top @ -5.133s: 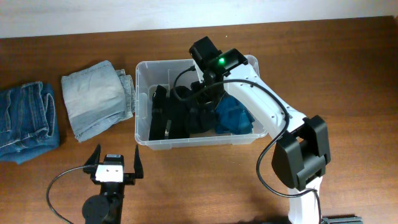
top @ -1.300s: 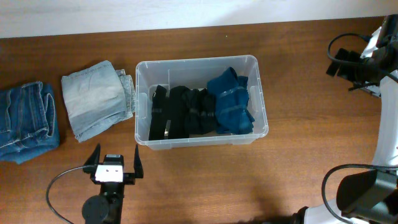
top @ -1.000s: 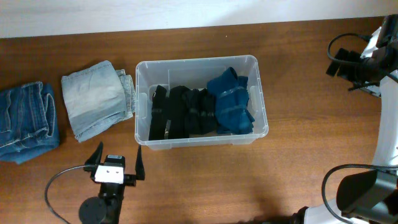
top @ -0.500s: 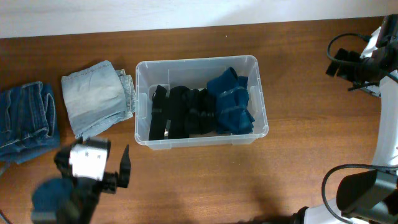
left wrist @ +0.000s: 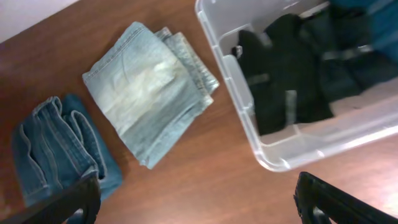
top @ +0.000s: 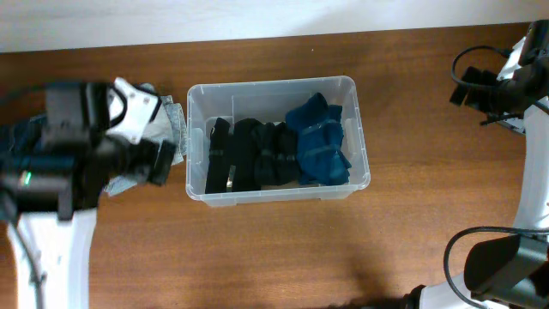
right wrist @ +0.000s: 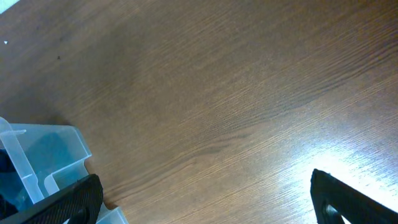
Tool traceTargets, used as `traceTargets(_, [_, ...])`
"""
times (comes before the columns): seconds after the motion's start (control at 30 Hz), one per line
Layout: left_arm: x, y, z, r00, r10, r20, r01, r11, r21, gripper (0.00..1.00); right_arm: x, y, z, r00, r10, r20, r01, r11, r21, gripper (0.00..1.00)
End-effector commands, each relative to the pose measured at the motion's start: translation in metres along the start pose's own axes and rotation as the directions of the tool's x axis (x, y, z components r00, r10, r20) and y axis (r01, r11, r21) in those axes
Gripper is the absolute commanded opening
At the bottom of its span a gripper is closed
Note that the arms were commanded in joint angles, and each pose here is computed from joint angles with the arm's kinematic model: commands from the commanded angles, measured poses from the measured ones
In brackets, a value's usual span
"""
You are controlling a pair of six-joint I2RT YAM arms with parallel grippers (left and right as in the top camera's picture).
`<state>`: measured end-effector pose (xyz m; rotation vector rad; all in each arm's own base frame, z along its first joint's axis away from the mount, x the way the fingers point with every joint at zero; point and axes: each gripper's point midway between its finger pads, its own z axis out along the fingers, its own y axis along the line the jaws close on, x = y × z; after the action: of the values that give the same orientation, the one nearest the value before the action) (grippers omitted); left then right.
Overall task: Pack container
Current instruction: 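Reach the left gripper to the folded light-blue jeans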
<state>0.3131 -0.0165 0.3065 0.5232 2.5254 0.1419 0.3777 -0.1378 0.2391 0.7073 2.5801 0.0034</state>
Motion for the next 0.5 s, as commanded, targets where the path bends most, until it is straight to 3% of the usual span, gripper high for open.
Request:
traceTargets(0.0, [-0.001, 0.023, 0.011, 0.998, 0.021, -0.057, -0.027, 0.994, -0.102, 1.0, -0.002, -0.002, -0.004, 1.0, -0.005, 0.013, 0.005, 1.0, 0.008, 0.99])
traceTargets(0.23, [0.003, 0.038, 0.053, 0.963, 0.184, -0.194, -0.207, 0.973, -0.102, 1.0, -0.002, -0.002, -0.004, 1.0, -0.005, 0.013, 0.005, 1.0, 0.008, 0.99])
traceTargets(0.37, [0.009, 0.044, 0.08, 0.935, 0.255, -0.247, -0.271, 0.962, -0.034, 1.0, -0.002, -0.002, -0.004, 1.0, -0.005, 0.013, 0.005, 1.0, 0.008, 0.99])
traceTargets(0.47, [0.009, 0.035, 0.095, 0.925, 0.323, -0.202, -0.311, 0.946, 0.091, 1.0, -0.002, -0.002, -0.004, 1.0, -0.005, 0.012, 0.005, 1.0, 0.008, 0.99])
